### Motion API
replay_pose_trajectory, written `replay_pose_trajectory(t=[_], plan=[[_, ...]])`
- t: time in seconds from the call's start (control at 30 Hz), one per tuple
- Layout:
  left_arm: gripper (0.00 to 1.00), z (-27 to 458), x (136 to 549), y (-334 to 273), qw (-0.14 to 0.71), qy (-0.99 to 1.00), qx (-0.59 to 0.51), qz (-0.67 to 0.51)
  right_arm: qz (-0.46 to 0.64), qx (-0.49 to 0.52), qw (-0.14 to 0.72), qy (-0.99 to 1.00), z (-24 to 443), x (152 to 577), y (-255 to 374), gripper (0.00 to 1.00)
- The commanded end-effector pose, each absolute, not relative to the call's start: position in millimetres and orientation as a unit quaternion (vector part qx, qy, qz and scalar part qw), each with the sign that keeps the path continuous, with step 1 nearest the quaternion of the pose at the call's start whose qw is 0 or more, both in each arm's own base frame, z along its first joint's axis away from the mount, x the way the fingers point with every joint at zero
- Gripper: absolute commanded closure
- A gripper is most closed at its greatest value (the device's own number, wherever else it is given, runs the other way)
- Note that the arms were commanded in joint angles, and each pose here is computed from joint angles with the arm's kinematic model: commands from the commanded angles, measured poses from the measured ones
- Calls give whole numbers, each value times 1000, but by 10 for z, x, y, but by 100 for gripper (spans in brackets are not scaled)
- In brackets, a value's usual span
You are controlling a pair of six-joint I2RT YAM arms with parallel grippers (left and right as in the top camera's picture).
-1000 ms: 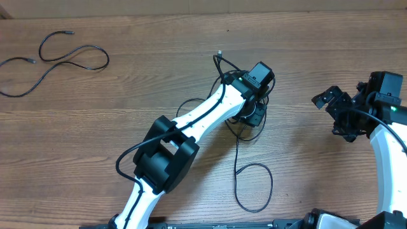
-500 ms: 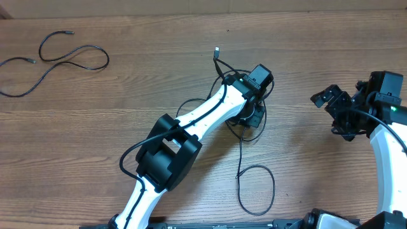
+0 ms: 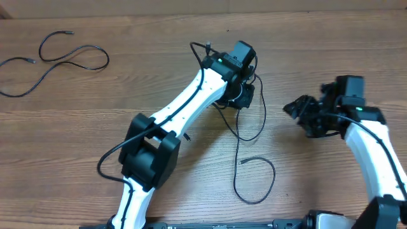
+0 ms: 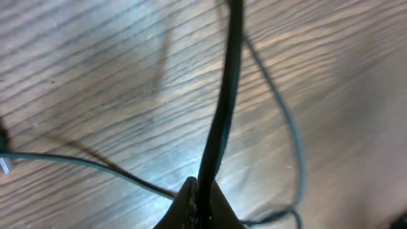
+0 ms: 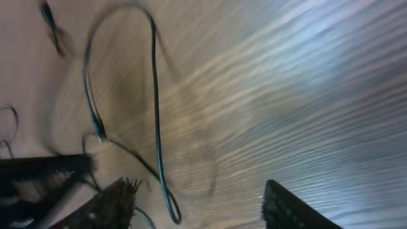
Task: Untangle cables
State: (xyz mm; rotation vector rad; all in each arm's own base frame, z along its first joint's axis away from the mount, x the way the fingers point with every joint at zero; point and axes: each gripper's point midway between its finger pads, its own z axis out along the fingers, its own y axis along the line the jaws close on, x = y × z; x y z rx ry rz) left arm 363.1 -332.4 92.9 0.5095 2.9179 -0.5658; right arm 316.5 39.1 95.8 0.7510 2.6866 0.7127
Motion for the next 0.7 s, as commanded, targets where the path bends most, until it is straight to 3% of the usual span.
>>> replay_pose_trajectory(t=[0.0, 0.23, 0.5, 0.67], plan=[[96, 1398, 3615, -3436, 97, 953, 176, -229, 252, 229, 109, 934, 777, 3140, 621, 42], [96, 1772, 3619, -3397, 137, 942, 189, -243, 255, 176, 81, 947, 517, 3145, 996, 55], [96, 2339, 3746, -3075, 205, 927, 184, -254, 226, 169, 89, 955, 367, 3210, 992, 95], [96, 2509, 3751, -2876, 221, 925, 185, -249, 153, 197, 151, 957, 389, 3469, 607, 96]])
